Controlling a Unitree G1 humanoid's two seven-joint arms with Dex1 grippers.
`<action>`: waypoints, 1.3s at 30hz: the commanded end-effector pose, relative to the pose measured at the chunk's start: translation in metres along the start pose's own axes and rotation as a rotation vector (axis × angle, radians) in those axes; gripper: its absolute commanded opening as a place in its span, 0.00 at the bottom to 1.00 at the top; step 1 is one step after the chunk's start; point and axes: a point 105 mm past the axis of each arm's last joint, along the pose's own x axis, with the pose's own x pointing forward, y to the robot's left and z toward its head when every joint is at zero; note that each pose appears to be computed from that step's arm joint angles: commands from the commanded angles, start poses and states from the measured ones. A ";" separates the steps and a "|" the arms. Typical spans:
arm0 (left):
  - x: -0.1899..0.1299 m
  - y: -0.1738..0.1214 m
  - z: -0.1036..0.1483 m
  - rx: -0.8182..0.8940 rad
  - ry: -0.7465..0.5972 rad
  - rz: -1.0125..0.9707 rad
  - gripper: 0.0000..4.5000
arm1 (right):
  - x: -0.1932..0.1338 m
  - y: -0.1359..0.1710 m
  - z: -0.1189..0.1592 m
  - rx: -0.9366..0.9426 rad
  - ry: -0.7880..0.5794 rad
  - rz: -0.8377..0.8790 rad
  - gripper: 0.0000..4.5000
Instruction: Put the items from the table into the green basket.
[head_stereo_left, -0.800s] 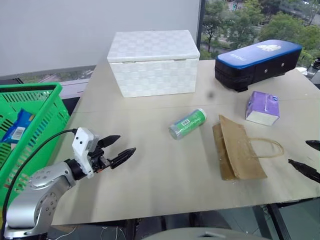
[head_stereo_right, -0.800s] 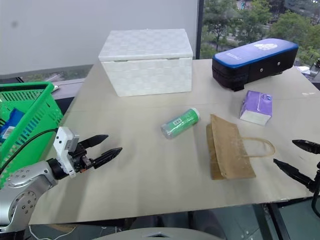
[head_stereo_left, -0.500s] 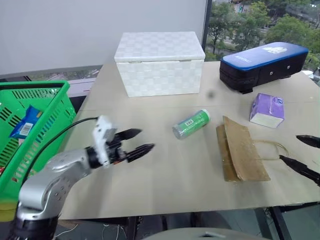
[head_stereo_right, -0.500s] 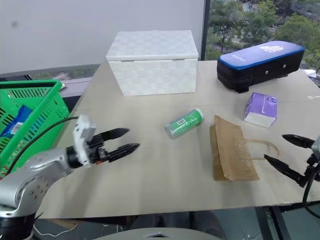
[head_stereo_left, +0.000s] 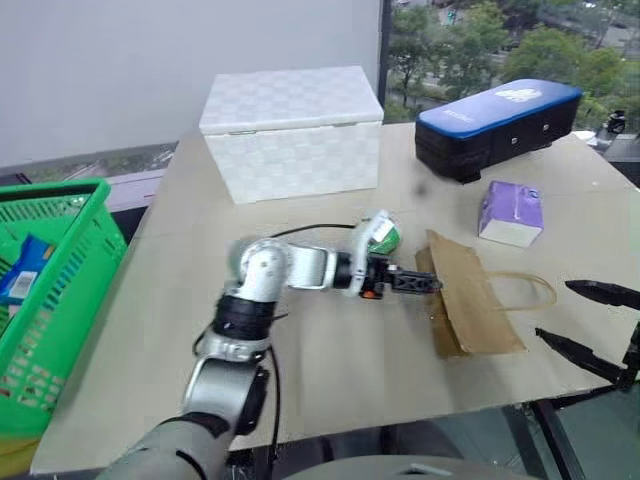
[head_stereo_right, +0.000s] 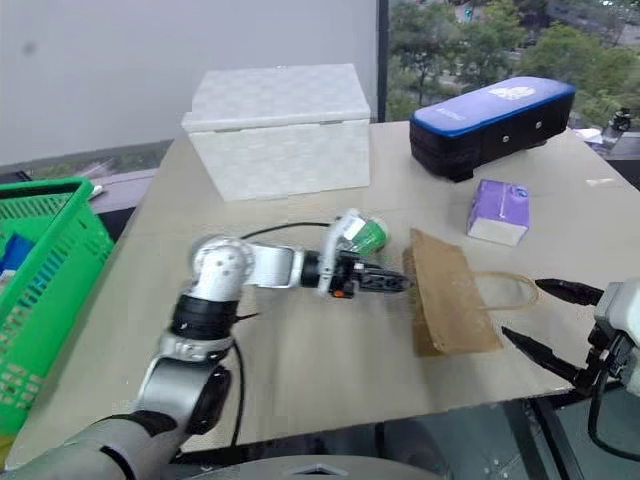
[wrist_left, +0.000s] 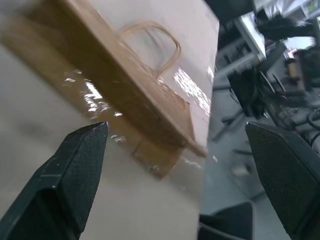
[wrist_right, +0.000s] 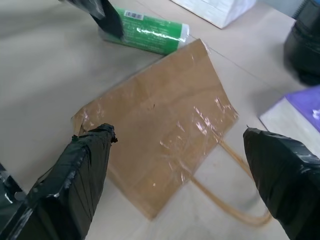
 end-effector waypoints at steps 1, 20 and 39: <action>0.019 0.011 0.007 -0.002 -0.001 0.071 1.00 | -0.005 0.002 0.010 -0.038 -0.016 -0.029 0.99; -0.017 0.007 0.038 0.184 -0.205 0.045 0.02 | 0.005 0.007 0.014 -0.034 -0.061 -0.043 1.00; -0.295 0.109 0.031 -0.205 -0.962 0.830 0.02 | 0.063 -0.001 0.035 -0.060 -0.229 0.151 1.00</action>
